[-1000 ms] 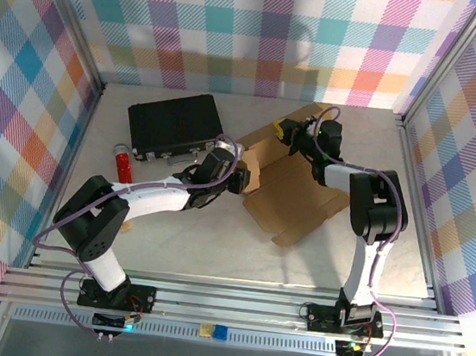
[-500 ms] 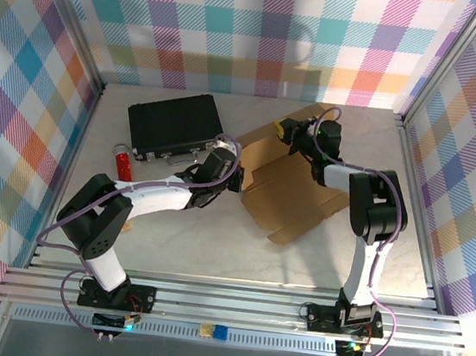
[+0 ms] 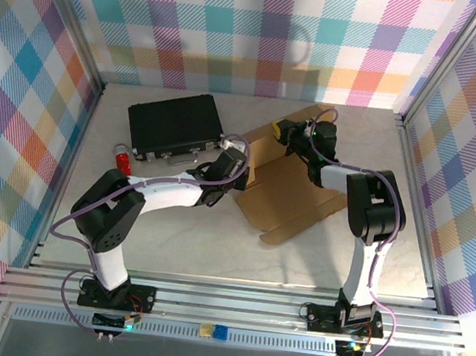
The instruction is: Fold the paper box
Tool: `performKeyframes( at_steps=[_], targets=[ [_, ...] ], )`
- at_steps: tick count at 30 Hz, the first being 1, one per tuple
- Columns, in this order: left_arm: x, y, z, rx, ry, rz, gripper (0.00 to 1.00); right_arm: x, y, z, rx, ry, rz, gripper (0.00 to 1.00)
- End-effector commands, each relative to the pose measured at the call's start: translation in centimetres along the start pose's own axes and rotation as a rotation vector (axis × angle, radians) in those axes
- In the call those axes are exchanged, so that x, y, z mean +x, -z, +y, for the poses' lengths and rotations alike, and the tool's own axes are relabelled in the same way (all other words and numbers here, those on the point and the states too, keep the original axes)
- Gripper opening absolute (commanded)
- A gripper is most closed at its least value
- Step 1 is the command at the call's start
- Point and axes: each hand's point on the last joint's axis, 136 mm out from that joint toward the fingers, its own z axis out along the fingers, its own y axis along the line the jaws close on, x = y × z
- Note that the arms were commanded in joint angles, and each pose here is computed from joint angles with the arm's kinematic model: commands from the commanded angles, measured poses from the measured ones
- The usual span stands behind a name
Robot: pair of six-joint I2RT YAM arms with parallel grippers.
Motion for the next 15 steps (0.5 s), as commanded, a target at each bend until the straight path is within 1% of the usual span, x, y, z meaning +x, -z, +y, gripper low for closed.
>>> performKeyframes(
  at_steps=[1,4,7,9,15],
  targets=[
    [-1.2,-0.6,0.5,-0.089,-0.025,-0.027,0.31,1.2,0.3,0.2,0.010,-0.036,0.015,0.00],
    [-1.2,-0.8,1.0,-0.142,-0.037,-0.038,0.31,1.1,0.4,0.6,-0.006,-0.032,0.006,0.00],
    [-1.1,-0.9,1.6,-0.177,-0.040,-0.045,0.33,1.1,0.4,0.8,-0.026,-0.024,0.011,0.00],
    [-1.0,-1.1,1.9,-0.191,-0.042,-0.046,0.36,1.3,0.4,0.6,-0.034,-0.022,0.022,0.00],
    [-0.9,-1.2,2.4,-0.229,-0.050,-0.056,0.37,1.4,1.2,-0.3,-0.078,-0.013,0.036,0.00]
  ],
)
